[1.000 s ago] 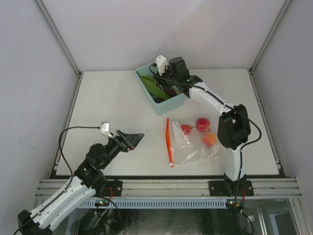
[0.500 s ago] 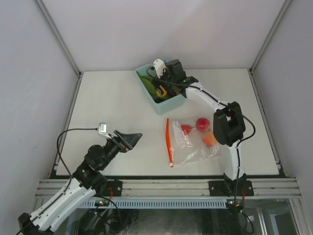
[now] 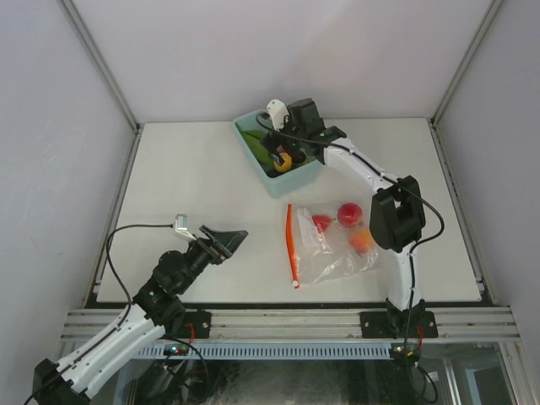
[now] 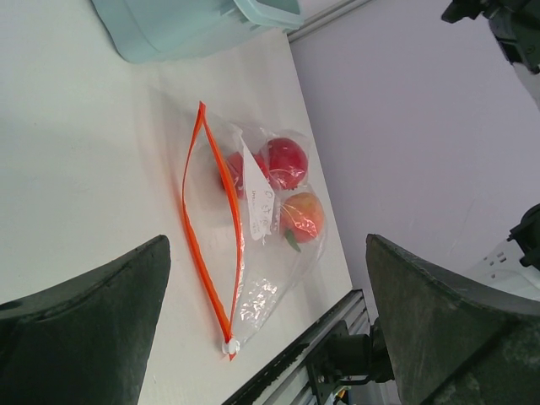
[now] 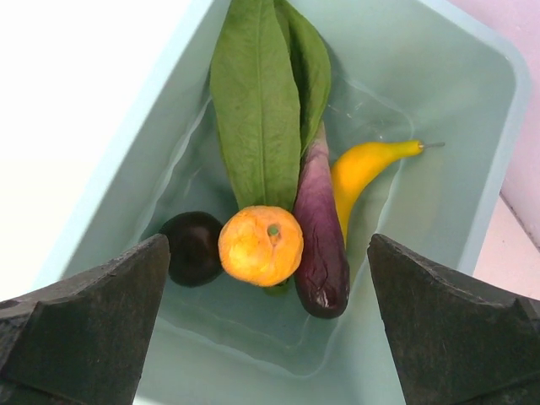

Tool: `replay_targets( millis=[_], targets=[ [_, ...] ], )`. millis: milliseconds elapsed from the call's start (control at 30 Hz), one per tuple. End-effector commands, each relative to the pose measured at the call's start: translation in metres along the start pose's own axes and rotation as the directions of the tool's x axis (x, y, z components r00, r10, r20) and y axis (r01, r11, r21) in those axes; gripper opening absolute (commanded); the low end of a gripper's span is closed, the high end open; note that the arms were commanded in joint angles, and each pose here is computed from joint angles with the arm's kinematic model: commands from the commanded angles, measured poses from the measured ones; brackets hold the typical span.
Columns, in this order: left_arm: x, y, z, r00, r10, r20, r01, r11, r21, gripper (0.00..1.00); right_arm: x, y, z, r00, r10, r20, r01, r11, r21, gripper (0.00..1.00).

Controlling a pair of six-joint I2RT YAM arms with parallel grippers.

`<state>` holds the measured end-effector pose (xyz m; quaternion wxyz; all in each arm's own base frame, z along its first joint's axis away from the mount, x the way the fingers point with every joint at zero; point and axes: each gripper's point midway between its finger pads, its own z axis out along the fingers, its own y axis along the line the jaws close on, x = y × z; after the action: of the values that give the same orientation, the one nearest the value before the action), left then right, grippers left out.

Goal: Open the zip-top bag and remove the fake food
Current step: Place the fake fruit in the bin.

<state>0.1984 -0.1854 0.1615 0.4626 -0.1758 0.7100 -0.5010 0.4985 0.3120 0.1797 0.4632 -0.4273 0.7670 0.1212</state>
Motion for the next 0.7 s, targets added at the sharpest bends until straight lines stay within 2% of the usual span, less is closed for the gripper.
replay_targets(
  millis=[0, 167, 333, 467, 667],
  targets=[
    [-0.004, -0.01, 0.004, 0.999, -0.029, 0.014, 0.029, 0.999, 0.042, 0.99, -0.064, -0.003, -0.068, 0.991, -0.052, 0.119, 0.056, 0.998, -0.031, 1.0],
    [-0.004, -0.007, 0.008, 0.999, -0.032, 0.02, 0.031, 0.999, 0.03, 0.98, -0.079, 0.021, -0.122, 0.979, 0.005, 0.202, 0.044, 0.97, -0.238, 1.0],
    [-0.007, -0.002, 0.01, 0.998, -0.04, 0.04, 0.039, 0.999, 0.005, 0.98, -0.081, 0.03, -0.183, 0.958, 0.09, 0.274, 0.016, 0.931, -0.364, 0.99],
    [-0.01, 0.001, 0.011, 0.996, -0.061, 0.061, 0.061, 0.998, 0.001, 0.97, -0.069, 0.033, -0.218, 0.943, 0.132, 0.307, 0.006, 0.912, -0.409, 0.98],
    [-0.015, 0.0, 0.012, 0.993, -0.074, 0.088, 0.074, 0.997, 0.003, 0.96, -0.037, 0.037, -0.242, 0.934, 0.164, 0.317, -0.015, 0.905, -0.424, 0.98]
  ],
)
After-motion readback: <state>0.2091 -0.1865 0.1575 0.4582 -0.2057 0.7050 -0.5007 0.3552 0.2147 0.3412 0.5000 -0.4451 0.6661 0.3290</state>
